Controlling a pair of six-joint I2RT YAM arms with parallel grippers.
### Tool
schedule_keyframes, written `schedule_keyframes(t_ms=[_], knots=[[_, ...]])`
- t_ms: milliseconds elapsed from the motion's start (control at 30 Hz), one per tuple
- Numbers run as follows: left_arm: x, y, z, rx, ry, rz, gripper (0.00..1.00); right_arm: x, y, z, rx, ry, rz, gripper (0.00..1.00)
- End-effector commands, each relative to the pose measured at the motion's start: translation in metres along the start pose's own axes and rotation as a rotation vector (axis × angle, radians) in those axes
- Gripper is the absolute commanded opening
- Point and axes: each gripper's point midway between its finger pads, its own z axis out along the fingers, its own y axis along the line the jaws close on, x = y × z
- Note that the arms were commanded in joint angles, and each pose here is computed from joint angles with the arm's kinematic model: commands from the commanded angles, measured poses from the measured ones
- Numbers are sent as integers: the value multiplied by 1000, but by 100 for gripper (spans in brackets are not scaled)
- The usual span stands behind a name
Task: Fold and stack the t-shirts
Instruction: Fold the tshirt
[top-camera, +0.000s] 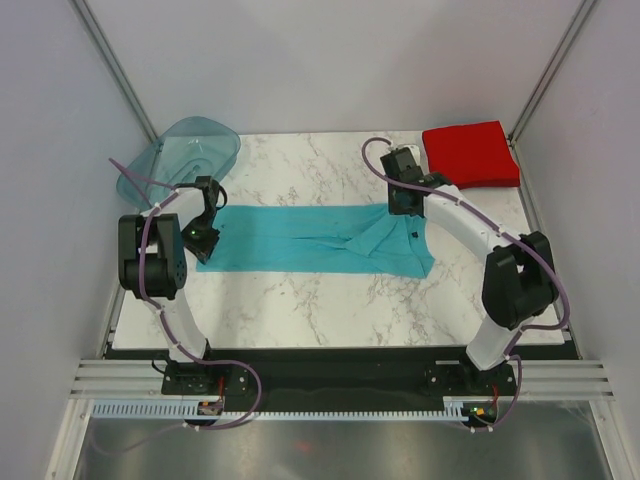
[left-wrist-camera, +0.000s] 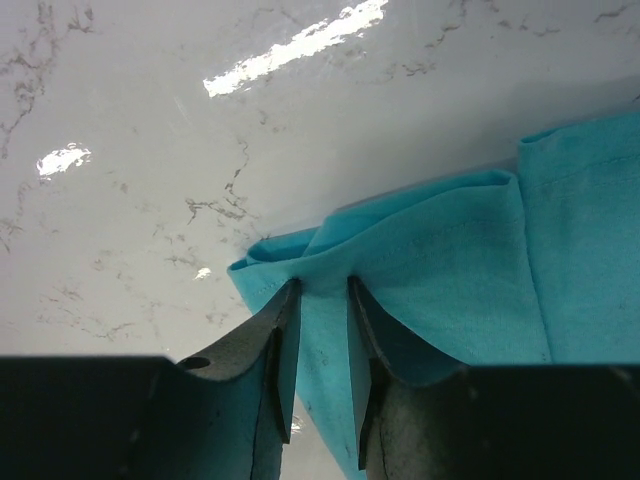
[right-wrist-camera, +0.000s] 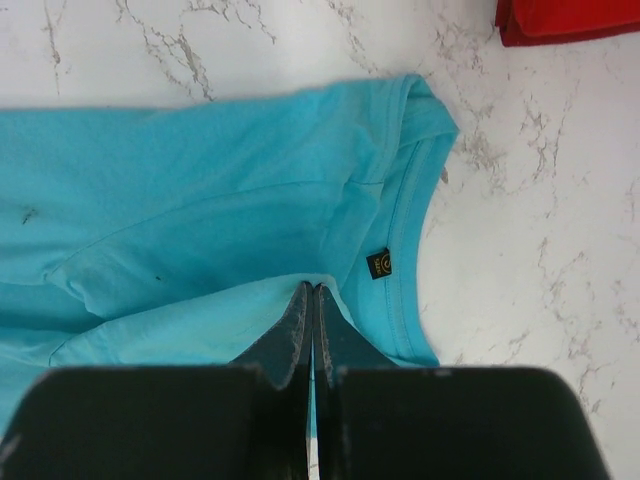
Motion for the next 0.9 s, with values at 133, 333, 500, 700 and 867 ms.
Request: schedule_keyframes(t_ms=[133, 333, 500, 700, 867], knots=[[10, 16, 28, -113, -1, -22, 33, -38, 9, -2, -42, -77, -123, 0], [10, 16, 28, -117, 1, -21, 32, -46, 19, 2, -85, -95, -197, 0], [10, 16, 28, -118, 3, -22, 32, -57, 35, -1, -147, -131, -278, 0], [11, 16, 29, -122, 2, -20, 32, -65, 50, 2, -170, -153, -366, 0], [11, 16, 29, -123, 3, -16, 32, -65, 60, 10, -181, -151, -423, 0]])
